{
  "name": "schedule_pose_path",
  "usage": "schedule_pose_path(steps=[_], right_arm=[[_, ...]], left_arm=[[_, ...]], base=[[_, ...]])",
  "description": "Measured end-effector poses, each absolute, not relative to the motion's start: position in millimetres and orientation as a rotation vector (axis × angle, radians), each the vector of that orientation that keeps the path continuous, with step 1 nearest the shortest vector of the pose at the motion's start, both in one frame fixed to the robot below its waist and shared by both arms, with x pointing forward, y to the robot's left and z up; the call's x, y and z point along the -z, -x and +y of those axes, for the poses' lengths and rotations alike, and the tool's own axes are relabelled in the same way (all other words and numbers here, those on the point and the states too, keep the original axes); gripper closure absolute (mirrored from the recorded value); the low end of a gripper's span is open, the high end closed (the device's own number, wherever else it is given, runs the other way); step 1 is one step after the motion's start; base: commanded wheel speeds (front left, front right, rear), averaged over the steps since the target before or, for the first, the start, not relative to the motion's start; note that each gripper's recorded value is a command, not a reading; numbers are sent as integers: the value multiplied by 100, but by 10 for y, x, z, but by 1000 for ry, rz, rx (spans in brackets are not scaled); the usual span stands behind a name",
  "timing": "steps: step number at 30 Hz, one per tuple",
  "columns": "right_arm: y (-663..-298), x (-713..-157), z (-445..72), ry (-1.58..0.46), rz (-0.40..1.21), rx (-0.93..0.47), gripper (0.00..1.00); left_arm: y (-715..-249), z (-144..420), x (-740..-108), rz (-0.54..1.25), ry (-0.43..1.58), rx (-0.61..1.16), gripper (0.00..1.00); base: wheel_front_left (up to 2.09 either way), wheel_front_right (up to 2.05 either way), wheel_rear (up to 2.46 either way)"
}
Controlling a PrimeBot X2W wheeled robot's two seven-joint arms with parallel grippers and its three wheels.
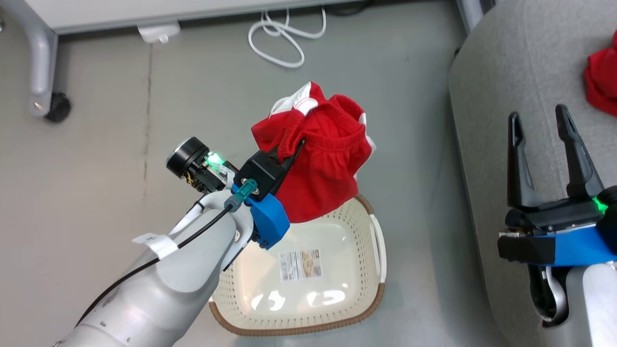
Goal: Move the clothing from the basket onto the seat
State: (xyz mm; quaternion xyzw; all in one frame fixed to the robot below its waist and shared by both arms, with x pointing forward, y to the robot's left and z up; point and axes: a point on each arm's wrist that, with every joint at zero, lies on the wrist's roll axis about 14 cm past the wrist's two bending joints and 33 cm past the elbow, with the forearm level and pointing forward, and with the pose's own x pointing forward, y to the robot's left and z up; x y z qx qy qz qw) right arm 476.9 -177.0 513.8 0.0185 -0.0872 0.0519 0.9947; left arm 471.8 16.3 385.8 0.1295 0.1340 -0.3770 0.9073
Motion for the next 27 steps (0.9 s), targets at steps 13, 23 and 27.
schedule_pose_path(steps=[13, 23, 27], right_arm=[[-4370, -5589, -1687, -63, -260, -122, 0], [-4240, -5652, -1638, -83, -271, -133, 0], [-4213, -5651, -1600, -91, -270, -143, 0]], left_arm=[[-4721, 227, -5484, -153, -164, 649, 100], [-4553, 244, -5997, -306, -142, 650, 100], [-4503, 247, -6008, -312, -144, 656, 100]], base=[[0, 0, 0], [0, 0, 0], [0, 0, 0]])
